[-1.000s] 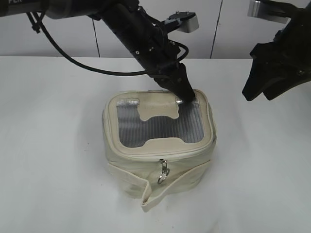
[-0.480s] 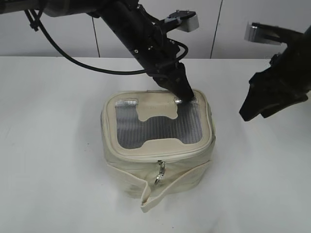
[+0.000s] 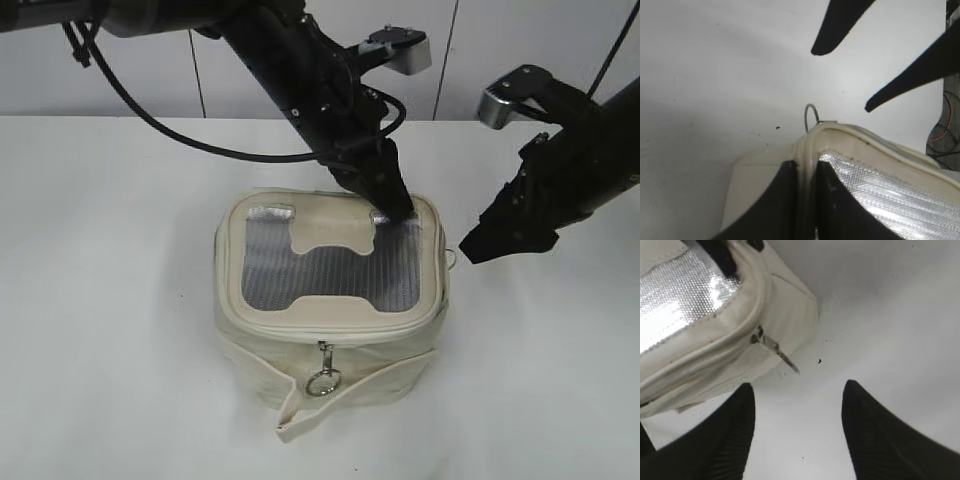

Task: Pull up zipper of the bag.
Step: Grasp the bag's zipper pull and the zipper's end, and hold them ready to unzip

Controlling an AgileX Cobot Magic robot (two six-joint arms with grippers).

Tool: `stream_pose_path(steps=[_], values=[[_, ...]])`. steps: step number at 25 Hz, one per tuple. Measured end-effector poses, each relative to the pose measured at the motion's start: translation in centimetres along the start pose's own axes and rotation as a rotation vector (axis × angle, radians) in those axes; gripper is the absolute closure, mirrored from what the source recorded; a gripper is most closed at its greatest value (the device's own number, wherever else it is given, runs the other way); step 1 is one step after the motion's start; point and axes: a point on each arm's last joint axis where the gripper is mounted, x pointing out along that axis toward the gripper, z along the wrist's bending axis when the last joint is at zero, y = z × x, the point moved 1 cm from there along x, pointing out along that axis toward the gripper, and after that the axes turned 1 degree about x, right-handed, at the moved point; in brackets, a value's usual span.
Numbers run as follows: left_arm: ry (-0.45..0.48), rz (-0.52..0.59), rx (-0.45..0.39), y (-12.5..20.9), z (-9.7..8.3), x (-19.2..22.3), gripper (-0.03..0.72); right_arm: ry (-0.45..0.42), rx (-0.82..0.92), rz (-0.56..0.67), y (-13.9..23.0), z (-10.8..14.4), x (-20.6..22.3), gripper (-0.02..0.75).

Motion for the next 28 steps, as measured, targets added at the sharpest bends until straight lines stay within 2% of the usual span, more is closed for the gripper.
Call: stream_pose_path(steps=[10, 20, 28], values=[[-0.003, 0.006, 0.007, 0.0, -0.1, 0.0, 0.608, -0.051, -0.065, -0.009, 0.1, -0.1, 1.3, 0.297], [-0.003, 0.006, 0.007, 0.0, -0.1, 0.0, 0.608, -0.058, -0.156, -0.023, 0.1, -0.3, 2.0, 0.299], [-0.003, 0.006, 0.007, 0.0, -0.1, 0.0, 0.608, -0.076, -0.146, -0.038, 0.1, -0.4, 2.7, 0.299]])
